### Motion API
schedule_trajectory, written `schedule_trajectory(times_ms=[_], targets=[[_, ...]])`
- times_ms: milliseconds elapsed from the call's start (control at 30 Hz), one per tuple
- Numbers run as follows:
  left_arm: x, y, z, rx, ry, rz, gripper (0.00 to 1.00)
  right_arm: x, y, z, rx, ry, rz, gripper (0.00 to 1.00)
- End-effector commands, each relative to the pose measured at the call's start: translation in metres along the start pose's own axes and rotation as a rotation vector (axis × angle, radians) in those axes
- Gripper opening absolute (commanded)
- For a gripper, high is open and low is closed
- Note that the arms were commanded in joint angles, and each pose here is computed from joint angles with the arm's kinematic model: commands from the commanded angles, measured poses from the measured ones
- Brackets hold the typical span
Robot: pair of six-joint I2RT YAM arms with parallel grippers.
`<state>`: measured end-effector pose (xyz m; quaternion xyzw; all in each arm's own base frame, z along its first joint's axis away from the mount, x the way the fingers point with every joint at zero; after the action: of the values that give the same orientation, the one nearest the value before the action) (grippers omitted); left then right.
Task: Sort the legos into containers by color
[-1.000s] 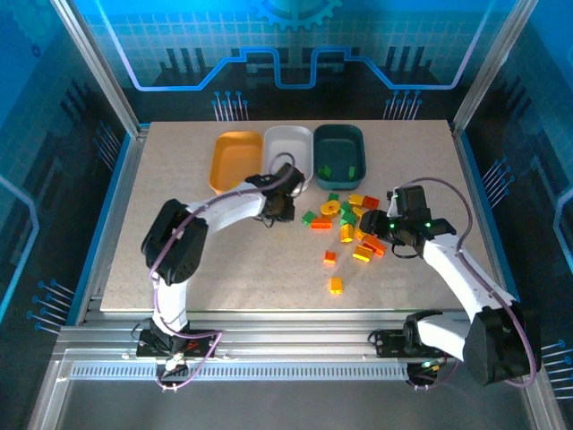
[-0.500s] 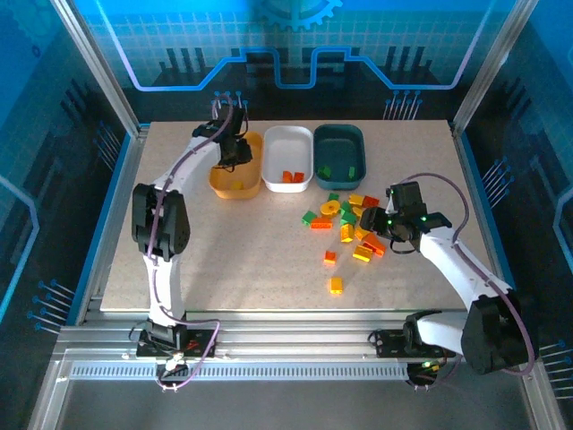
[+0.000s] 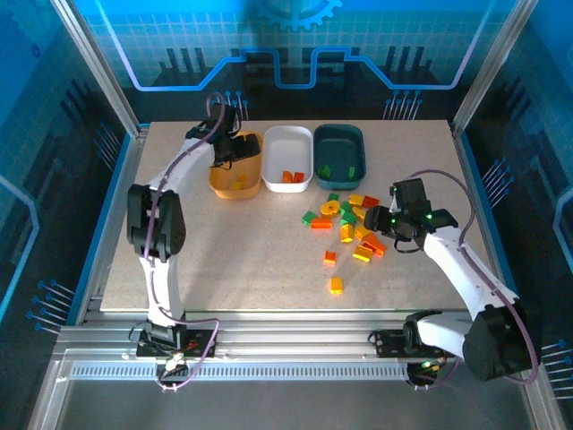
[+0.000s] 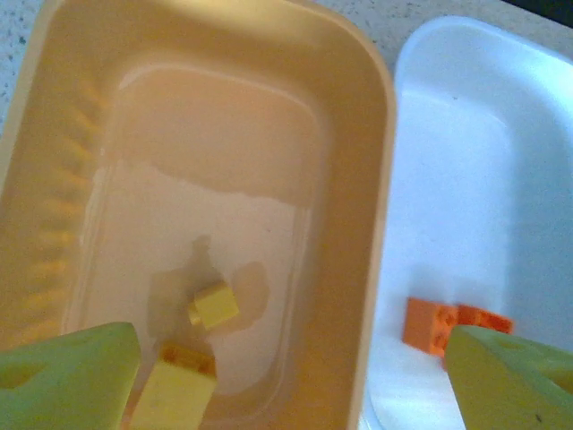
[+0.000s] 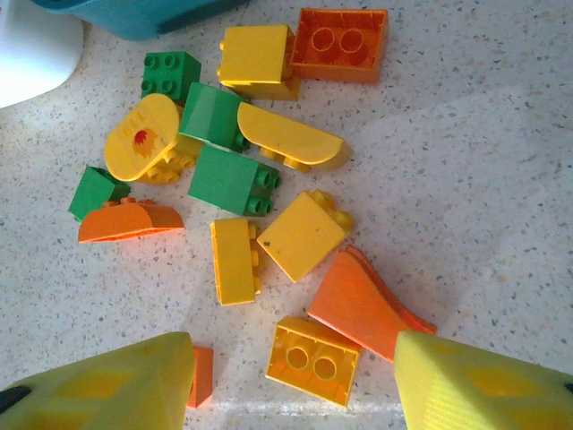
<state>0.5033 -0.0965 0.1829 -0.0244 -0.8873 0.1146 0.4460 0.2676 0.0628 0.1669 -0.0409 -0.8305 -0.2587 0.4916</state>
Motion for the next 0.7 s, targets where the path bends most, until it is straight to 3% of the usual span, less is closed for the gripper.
schedule_trajectory(times_ms=[0,233,333,433,533,667], targets=[[0.026,-0.010,0.009,0.075,-0.077,0.136,0.90,0.004,-0.008,0.010,-0.008,0.020,0.037,0.63],[0.031,-0.014,0.093,0.211,0.002,0.327,0.91,0.005,-0.009,0.009,0.029,0.060,0.106,0.63],[0.040,-0.015,0.115,0.264,0.010,0.358,0.99,0.006,-0.010,0.008,0.040,0.055,0.120,0.63],[0.049,-0.025,0.131,0.301,0.029,0.410,0.99,0.000,-0.011,0.010,0.039,0.079,0.133,0.62],[0.054,-0.055,0.154,0.225,0.096,0.445,0.98,-0.009,-0.012,0.015,0.042,0.121,0.148,0.60],[0.055,-0.121,0.214,-0.018,0.330,0.464,0.89,-0.008,-0.025,0.011,0.032,0.077,0.240,0.58]])
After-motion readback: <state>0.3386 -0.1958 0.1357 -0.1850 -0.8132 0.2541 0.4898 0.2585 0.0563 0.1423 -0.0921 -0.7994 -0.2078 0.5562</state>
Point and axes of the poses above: each hand's point on the last joint's axis, 136 mm out from that joint toward the fingers, its own x axis back along the fingers, its own y axis along the line the jaws close on, z = x × y, the point moved 4 cm from there along x, back along the fingers, and after that the axes turned 10 degrees about -x, right-handed, at the moved point
